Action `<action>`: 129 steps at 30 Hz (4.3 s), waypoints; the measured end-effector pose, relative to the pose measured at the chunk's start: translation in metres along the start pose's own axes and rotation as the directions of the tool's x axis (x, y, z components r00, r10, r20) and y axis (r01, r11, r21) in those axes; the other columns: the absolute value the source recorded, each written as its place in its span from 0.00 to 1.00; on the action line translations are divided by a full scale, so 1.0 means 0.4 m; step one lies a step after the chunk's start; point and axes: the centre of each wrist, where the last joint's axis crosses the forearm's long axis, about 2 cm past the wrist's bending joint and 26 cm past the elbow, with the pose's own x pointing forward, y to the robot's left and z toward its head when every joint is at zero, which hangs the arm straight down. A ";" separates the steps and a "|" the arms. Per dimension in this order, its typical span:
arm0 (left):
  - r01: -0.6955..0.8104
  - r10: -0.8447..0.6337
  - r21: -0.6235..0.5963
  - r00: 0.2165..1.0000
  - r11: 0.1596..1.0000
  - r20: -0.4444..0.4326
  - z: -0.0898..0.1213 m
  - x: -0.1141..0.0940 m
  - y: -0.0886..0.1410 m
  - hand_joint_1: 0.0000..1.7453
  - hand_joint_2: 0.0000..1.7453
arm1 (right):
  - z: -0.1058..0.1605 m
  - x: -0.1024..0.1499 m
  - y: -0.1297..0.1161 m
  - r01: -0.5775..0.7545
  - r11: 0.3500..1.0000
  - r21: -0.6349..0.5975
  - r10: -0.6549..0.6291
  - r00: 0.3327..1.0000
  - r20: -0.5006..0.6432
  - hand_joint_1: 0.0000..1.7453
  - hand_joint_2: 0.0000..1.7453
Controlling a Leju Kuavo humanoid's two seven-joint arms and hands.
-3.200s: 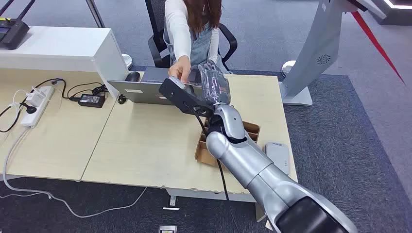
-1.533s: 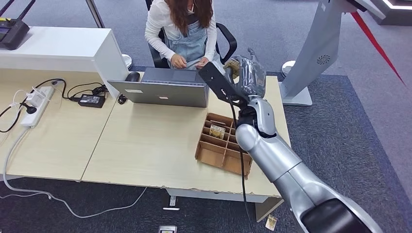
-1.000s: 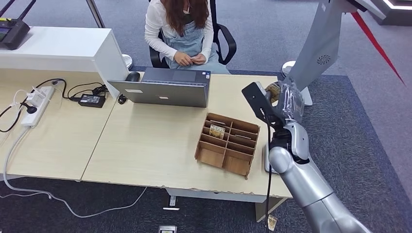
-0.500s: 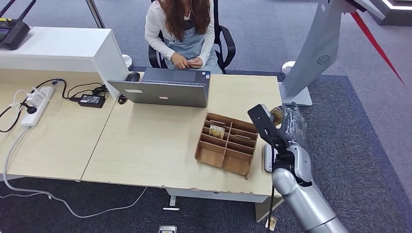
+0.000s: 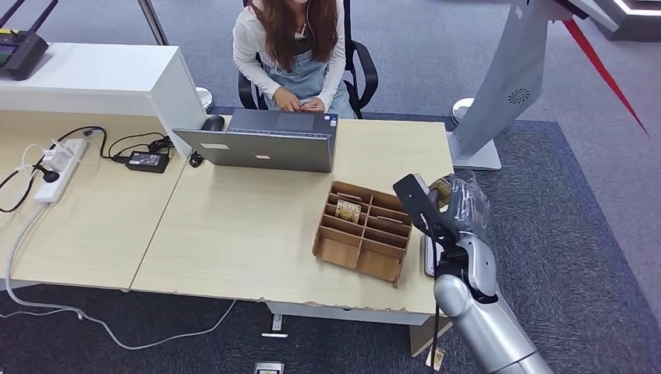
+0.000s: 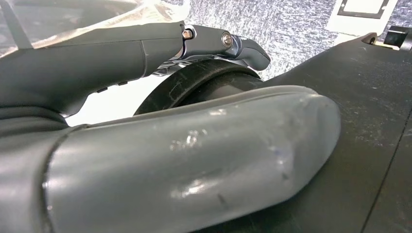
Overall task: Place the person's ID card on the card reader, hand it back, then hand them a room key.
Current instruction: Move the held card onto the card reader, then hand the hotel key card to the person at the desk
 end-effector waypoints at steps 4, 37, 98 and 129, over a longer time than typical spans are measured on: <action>0.000 0.000 0.000 1.000 1.000 -0.001 0.000 -0.001 0.000 0.00 0.00 | 0.005 -0.001 0.009 -0.003 1.000 0.008 0.003 1.000 -0.004 1.00 1.00; 0.013 -0.013 0.007 1.000 1.000 -0.020 -0.001 -0.002 0.009 0.00 0.00 | 0.016 -0.050 0.074 -0.131 0.990 0.046 0.135 0.985 -0.103 1.00 1.00; 0.050 -0.050 0.008 0.999 0.999 -0.020 0.001 0.013 0.007 0.00 0.00 | -0.066 -0.047 -0.007 -0.203 0.978 -0.040 0.200 0.977 -0.076 1.00 1.00; 0.110 -0.109 -0.003 0.993 0.994 0.049 0.006 0.050 0.017 0.00 0.00 | -0.102 0.488 -0.222 0.126 0.972 -0.197 0.000 0.842 0.539 1.00 1.00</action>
